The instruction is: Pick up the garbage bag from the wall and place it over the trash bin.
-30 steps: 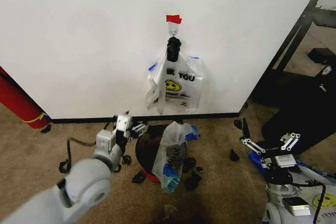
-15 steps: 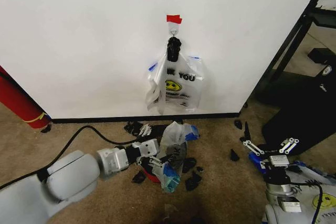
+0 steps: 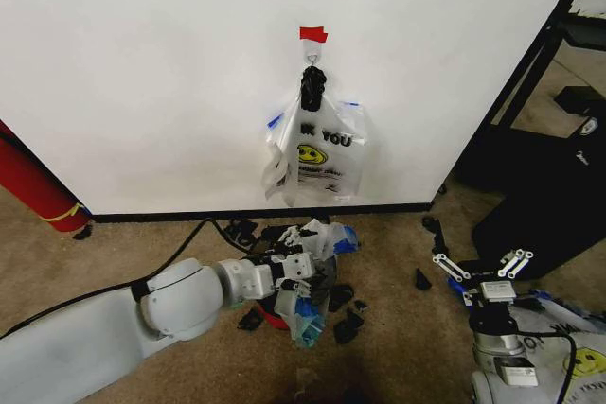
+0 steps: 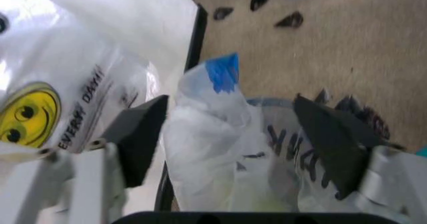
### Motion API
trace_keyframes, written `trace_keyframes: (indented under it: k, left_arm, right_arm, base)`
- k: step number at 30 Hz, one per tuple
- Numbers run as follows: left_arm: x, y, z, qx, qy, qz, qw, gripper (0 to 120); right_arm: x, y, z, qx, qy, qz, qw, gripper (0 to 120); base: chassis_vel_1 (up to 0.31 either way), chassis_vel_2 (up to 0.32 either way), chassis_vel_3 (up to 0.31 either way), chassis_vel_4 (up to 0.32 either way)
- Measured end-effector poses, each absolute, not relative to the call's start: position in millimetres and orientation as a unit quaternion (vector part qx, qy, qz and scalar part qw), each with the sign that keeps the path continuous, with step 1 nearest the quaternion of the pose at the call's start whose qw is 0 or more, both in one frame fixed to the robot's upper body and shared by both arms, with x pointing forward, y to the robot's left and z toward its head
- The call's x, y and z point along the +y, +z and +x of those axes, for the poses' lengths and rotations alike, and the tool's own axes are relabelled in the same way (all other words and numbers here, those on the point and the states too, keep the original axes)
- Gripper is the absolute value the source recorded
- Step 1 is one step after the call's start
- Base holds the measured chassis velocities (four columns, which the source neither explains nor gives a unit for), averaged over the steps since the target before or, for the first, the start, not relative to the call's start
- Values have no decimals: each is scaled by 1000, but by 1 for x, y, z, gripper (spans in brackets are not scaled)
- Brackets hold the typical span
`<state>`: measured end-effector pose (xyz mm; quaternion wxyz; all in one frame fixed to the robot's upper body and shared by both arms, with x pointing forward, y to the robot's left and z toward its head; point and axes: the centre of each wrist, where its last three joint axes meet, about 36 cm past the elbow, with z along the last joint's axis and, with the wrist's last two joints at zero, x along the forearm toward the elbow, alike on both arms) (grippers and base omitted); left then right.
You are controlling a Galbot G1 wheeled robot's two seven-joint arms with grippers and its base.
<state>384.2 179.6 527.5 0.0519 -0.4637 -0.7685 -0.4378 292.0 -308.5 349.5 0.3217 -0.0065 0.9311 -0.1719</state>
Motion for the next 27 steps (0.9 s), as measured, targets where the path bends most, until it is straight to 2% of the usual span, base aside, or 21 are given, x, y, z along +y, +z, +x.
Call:
trace_keyframes:
  k: [3,8,10,14,16,20,27]
  left_arm:
    - [177,528,386,-763,-452,-459,56,64]
    - [174,535,391,-755,-471,-451,71,43]
    - [174,535,391,-754,-472,-450,75,39]
    - [174,538,388,-757,-470,-447,83,20]
    - [174,539,387,-759,-467,-446,85,19]
    - [178,538,384,-768,-452,-443,98,1]
    - [180,534,382,-792,-413,-435,115,0]
  right_arm:
    - [-309,349,290,932,-172,-6,320,100]
    - [-310,348,288,932,-171,-4,318,100]
    - [-310,348,288,932,-171,-3,318,100]
    - [-310,348,290,932,-170,-5,319,100]
    - [-310,348,290,932,-170,-6,320,100]
    - [-310,348,292,932,-170,-9,322,100]
    - [-309,346,295,932,-168,-12,321,100]
  base:
    - [0,0,0,0]
    - [0,0,0,0]
    - [0,0,0,0]
    - [0,0,0,0]
    - [0,0,0,0]
    - [0,0,0,0]
    - [0,0,0,0]
